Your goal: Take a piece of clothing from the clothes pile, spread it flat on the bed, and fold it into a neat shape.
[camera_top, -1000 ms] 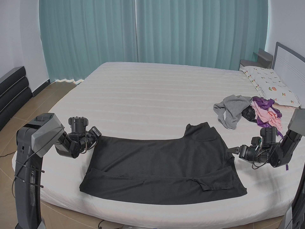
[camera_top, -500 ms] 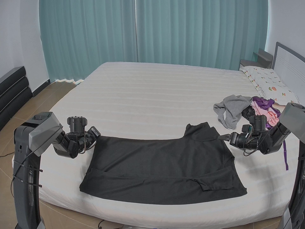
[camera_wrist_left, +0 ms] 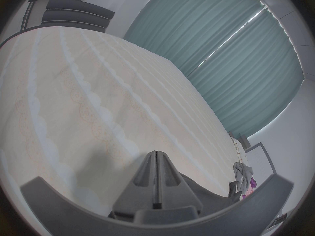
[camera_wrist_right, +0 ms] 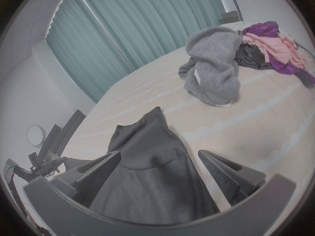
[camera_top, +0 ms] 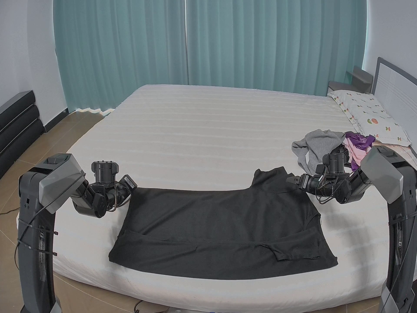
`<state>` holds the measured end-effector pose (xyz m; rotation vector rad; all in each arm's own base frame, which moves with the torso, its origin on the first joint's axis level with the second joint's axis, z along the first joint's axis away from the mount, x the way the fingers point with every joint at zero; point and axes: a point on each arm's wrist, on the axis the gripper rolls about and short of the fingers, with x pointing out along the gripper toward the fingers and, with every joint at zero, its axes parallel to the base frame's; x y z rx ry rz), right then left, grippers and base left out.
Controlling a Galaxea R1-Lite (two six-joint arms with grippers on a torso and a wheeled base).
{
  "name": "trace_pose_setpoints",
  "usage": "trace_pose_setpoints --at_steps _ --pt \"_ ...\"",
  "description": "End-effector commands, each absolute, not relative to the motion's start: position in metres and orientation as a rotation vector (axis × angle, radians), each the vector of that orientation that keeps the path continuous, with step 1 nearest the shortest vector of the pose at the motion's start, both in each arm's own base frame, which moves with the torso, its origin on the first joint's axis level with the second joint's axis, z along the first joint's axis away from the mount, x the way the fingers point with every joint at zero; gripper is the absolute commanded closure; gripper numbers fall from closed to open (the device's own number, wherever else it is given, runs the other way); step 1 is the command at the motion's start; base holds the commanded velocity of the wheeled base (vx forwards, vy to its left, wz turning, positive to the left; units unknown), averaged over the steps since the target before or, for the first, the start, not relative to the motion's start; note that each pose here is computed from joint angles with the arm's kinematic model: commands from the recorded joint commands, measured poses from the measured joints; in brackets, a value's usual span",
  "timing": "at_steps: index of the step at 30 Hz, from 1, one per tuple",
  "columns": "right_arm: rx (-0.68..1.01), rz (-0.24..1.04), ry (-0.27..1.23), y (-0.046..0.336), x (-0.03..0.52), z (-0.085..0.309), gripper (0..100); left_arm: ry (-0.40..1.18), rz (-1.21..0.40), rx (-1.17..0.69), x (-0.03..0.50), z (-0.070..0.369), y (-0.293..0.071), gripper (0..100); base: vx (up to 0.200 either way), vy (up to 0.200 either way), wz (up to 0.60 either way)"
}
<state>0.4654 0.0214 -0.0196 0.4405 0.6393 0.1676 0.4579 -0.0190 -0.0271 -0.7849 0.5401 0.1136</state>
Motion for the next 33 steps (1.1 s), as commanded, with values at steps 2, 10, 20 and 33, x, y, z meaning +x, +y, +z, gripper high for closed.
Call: trace_pose_setpoints --at_steps 2,10,20,33 --pt "0.444 0.166 0.638 0.022 0.475 -0.034 0 0.546 0.112 -0.785 0.457 -0.029 -0.02 100 0.0 0.0 0.0" --pt "0.451 0.164 0.63 0.021 0.477 -0.032 100 0.547 0.11 -0.785 0.458 -0.029 -0.021 100 0.0 0.0 0.0" --pt "0.455 0.153 0.636 0.016 0.475 -0.034 100 0.543 0.108 -0.785 0.458 -0.028 -0.021 100 0.0 0.0 0.0" --pt "0.509 0.117 0.612 0.001 0.463 -0.008 100 0.514 0.107 -0.786 0.458 -0.014 -0.017 100 0.0 0.0 0.0"
